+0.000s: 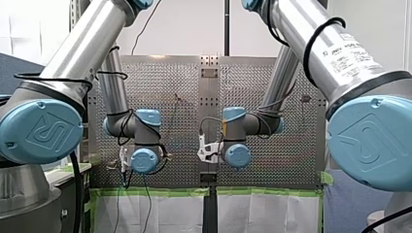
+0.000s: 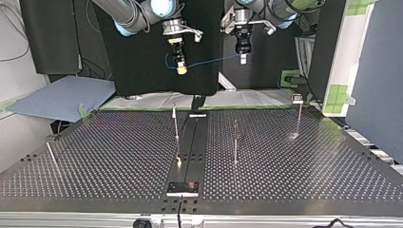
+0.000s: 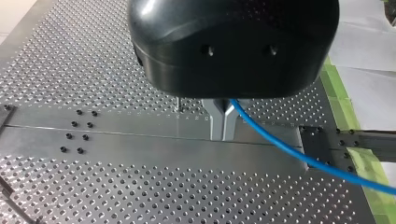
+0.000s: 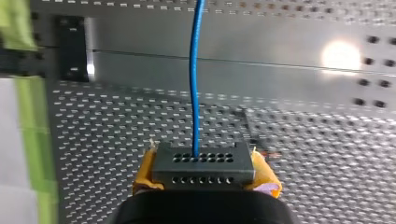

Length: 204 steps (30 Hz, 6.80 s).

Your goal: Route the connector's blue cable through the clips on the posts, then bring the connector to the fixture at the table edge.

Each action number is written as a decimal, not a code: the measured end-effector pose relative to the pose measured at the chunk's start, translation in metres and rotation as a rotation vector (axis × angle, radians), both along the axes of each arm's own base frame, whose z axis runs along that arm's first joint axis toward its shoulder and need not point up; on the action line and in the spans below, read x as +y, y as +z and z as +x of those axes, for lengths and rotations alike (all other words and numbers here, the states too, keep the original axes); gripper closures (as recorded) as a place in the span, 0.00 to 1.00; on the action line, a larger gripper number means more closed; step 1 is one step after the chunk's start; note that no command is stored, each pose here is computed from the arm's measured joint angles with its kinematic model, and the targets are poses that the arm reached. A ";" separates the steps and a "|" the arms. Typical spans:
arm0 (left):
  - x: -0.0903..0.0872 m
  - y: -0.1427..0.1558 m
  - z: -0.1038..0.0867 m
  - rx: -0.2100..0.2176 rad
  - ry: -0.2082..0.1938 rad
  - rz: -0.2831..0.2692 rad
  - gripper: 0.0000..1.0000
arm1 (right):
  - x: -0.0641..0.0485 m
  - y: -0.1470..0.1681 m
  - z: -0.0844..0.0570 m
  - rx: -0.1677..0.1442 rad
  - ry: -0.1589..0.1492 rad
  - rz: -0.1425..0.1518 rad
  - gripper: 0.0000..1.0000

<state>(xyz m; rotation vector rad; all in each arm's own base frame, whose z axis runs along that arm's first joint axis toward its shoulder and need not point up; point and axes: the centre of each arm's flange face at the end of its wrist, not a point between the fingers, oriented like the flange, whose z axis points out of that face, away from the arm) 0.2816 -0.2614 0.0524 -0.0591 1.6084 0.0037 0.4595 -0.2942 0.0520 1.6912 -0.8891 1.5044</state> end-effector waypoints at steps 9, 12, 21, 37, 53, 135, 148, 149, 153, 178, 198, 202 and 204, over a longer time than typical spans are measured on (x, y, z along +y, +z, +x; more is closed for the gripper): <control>0.000 0.000 0.000 0.000 0.000 0.000 1.00 | 0.003 -0.016 -0.003 0.021 0.000 0.026 1.00; 0.000 0.000 0.000 0.000 0.000 0.000 1.00 | 0.003 -0.016 -0.003 0.022 0.000 0.027 1.00; -0.004 0.024 0.012 -0.076 0.020 -0.034 1.00 | -0.008 0.013 0.011 -0.030 0.001 0.009 1.00; 0.005 0.079 0.033 -0.119 0.112 -0.032 1.00 | -0.023 0.087 0.015 -0.127 0.044 0.032 1.00; 0.009 0.153 0.064 -0.195 0.161 -0.073 1.00 | -0.054 0.180 0.000 -0.231 0.029 -0.048 1.00; 0.020 0.205 0.223 -0.165 0.024 -0.066 1.00 | -0.164 0.216 -0.025 -0.279 0.049 -0.059 1.00; 0.025 0.228 0.245 -0.180 0.030 -0.070 1.00 | -0.177 0.218 -0.035 -0.281 0.027 -0.068 1.00; 0.026 0.229 0.245 -0.180 0.029 -0.069 1.00 | -0.178 0.218 -0.037 -0.281 0.025 -0.068 1.00; 0.029 0.229 0.247 -0.178 0.031 -0.067 1.00 | -0.183 0.219 -0.040 -0.282 0.017 -0.072 1.00; 0.043 0.219 0.243 -0.076 0.057 -0.034 0.00 | -0.185 0.217 -0.043 -0.269 0.035 -0.051 1.00; 0.038 0.224 0.194 -0.038 -0.056 -0.157 0.00 | -0.183 0.215 -0.044 -0.261 0.036 -0.036 1.00; 0.035 0.218 0.184 -0.020 -0.095 -0.186 0.00 | -0.183 0.215 -0.044 -0.261 0.035 -0.035 1.00; 0.033 0.217 0.182 -0.016 -0.113 -0.191 0.00 | -0.183 0.215 -0.044 -0.261 0.036 -0.035 1.00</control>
